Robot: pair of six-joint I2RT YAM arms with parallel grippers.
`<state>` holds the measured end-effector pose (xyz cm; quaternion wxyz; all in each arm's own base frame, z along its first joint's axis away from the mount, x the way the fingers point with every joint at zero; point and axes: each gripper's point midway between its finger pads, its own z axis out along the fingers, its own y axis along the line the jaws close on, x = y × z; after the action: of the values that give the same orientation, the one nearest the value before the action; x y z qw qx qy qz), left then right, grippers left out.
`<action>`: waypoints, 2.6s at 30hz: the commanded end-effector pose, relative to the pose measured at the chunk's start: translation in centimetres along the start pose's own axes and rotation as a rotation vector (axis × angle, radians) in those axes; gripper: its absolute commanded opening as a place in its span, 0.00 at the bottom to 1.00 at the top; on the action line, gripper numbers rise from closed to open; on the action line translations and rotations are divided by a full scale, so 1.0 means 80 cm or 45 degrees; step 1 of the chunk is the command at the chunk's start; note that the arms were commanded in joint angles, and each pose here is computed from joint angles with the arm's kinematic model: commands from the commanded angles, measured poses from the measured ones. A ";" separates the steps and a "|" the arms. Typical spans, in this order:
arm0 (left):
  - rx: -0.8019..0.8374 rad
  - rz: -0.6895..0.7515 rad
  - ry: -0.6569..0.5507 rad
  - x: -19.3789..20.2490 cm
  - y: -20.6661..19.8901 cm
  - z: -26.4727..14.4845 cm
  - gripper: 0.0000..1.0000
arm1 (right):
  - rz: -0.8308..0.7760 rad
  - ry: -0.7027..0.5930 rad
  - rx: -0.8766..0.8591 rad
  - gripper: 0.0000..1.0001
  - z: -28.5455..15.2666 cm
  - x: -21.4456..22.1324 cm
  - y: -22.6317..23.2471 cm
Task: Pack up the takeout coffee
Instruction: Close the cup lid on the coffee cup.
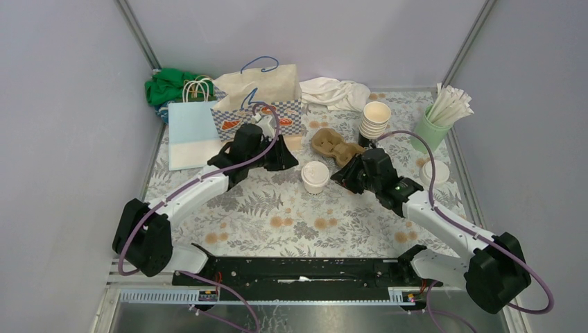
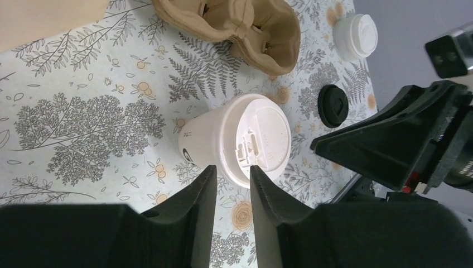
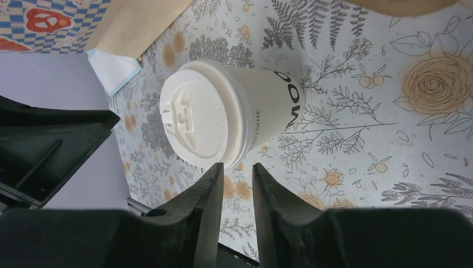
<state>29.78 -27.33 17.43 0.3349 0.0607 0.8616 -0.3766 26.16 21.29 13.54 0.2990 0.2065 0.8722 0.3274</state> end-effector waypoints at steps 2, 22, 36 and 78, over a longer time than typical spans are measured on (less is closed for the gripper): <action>0.124 -0.023 -0.035 -0.011 -0.014 0.002 0.30 | -0.020 0.060 -0.094 0.31 0.004 0.003 0.024; 0.137 -0.054 -0.009 -0.002 -0.002 0.028 0.18 | -0.026 0.046 -0.066 0.25 0.022 -0.002 0.023; 0.102 -0.090 -0.061 -0.004 0.010 0.026 0.21 | -0.042 0.025 -0.054 0.25 0.023 -0.008 0.024; 0.128 -0.137 0.060 0.026 0.027 0.054 0.25 | -0.067 0.027 -0.044 0.25 0.036 -0.010 0.024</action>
<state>30.89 -28.93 12.66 0.2829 0.0337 0.8567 -0.4299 27.46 22.82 11.68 0.2791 0.1819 0.8866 0.3209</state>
